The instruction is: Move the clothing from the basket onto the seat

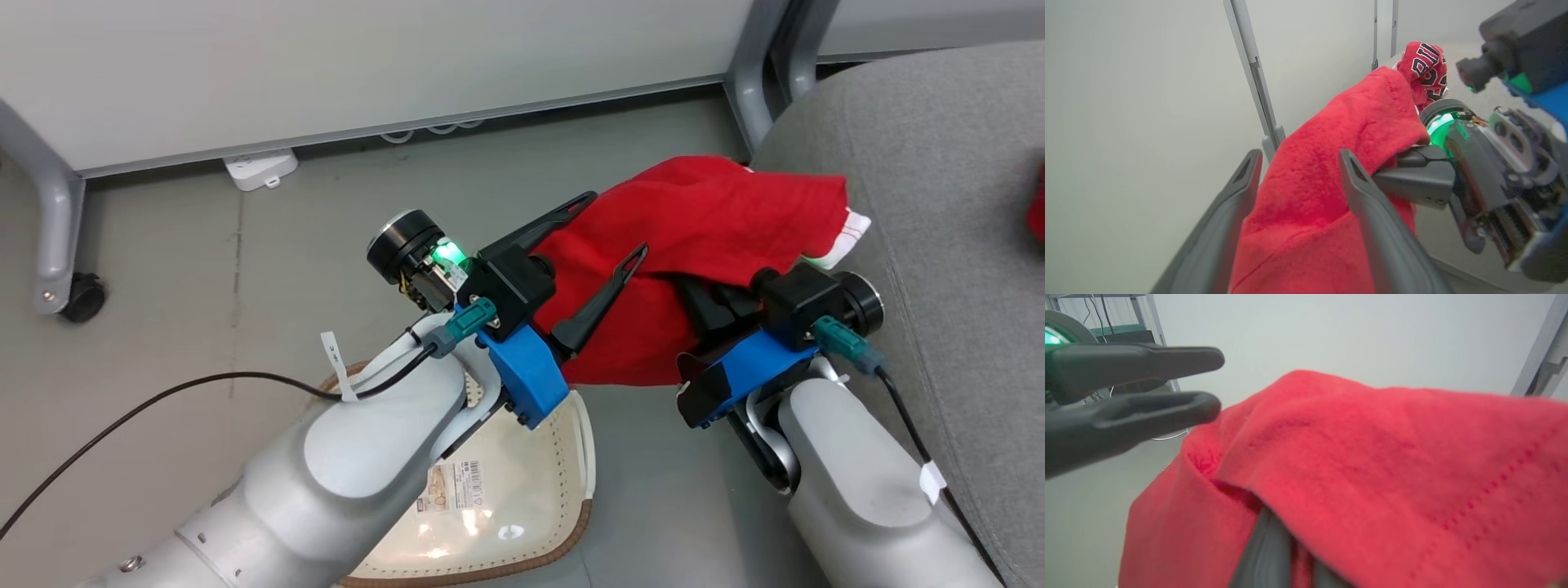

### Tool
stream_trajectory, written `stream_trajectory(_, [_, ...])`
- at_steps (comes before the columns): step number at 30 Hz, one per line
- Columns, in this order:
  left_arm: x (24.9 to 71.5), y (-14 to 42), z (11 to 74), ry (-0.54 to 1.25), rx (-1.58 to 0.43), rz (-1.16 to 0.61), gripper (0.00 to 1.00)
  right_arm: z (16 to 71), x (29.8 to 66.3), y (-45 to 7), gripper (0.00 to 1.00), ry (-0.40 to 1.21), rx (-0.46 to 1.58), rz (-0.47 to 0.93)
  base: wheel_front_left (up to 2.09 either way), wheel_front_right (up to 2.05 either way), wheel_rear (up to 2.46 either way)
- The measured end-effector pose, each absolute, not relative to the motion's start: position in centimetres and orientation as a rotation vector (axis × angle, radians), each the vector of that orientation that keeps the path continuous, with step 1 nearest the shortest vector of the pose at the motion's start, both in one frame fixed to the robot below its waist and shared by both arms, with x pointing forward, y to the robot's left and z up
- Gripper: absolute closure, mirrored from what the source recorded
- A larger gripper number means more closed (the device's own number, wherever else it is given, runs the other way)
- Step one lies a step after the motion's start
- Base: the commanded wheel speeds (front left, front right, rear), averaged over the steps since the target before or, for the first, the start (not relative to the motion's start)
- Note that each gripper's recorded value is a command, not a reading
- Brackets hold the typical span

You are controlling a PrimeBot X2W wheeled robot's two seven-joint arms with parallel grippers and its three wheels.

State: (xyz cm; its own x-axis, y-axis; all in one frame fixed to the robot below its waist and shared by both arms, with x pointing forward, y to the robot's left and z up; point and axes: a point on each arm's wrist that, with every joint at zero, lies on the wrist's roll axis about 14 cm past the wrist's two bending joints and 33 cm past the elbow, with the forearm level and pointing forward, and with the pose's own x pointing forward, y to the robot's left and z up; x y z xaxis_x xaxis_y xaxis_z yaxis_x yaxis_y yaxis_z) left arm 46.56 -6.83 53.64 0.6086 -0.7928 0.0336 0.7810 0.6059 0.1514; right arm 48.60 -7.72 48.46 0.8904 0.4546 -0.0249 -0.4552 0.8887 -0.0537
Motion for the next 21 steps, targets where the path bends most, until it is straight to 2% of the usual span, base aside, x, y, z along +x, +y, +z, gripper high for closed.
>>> stream_trajectory(10, [46.0, -11.4, 51.9, -0.082, 0.101, -1.047, 0.0, 48.3, 48.3, -16.4, 1.0, 0.011, -0.043, 0.227, 0.0, 0.0, 0.0])
stream_trajectory(21, [44.5, -15.7, 49.9, -0.056, 0.072, -1.186, 0.0, 47.8, 45.2, -25.1, 1.0, 0.029, -0.038, -0.035, 0.0, 0.0, 0.0])
